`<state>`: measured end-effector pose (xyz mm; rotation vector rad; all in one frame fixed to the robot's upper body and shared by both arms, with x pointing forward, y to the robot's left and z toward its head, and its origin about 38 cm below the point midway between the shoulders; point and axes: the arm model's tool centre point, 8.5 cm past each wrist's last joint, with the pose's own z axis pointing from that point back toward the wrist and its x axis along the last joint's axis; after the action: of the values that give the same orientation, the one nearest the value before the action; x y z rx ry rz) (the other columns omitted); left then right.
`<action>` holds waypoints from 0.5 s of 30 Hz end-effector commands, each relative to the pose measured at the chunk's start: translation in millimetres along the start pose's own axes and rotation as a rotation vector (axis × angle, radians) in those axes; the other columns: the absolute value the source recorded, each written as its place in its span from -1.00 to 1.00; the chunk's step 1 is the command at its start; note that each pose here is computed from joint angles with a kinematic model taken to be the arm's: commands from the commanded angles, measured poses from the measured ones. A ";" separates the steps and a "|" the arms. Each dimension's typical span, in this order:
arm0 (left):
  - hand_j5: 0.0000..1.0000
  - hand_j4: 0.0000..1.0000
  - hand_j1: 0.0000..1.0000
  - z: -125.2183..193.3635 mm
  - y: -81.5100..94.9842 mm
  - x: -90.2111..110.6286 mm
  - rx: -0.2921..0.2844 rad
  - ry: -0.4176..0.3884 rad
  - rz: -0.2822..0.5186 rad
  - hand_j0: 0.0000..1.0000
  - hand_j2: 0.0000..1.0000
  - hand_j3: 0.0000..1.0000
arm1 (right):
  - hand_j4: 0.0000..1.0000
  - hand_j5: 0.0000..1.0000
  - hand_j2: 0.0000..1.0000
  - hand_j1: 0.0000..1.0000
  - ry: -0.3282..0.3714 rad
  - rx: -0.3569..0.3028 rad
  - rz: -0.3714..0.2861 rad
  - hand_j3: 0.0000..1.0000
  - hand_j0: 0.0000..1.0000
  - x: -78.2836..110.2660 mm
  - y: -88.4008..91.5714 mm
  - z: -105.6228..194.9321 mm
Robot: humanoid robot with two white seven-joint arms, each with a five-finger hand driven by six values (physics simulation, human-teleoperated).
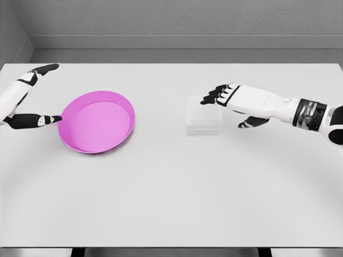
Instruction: Pack egg into the box and close the box lid
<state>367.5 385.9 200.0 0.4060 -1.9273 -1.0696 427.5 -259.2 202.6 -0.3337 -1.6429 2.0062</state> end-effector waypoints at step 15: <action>1.00 1.00 1.00 4.7 -3.3 -6.5 0.017 0.027 0.017 1.00 1.00 1.00 | 1.00 1.00 1.00 1.00 0.218 0.010 0.058 1.00 1.00 -45.9 -29.9 89.6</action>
<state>366.7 391.4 192.8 0.4163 -1.9130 -1.0336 427.8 -345.4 241.9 -0.5608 -1.5176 1.9554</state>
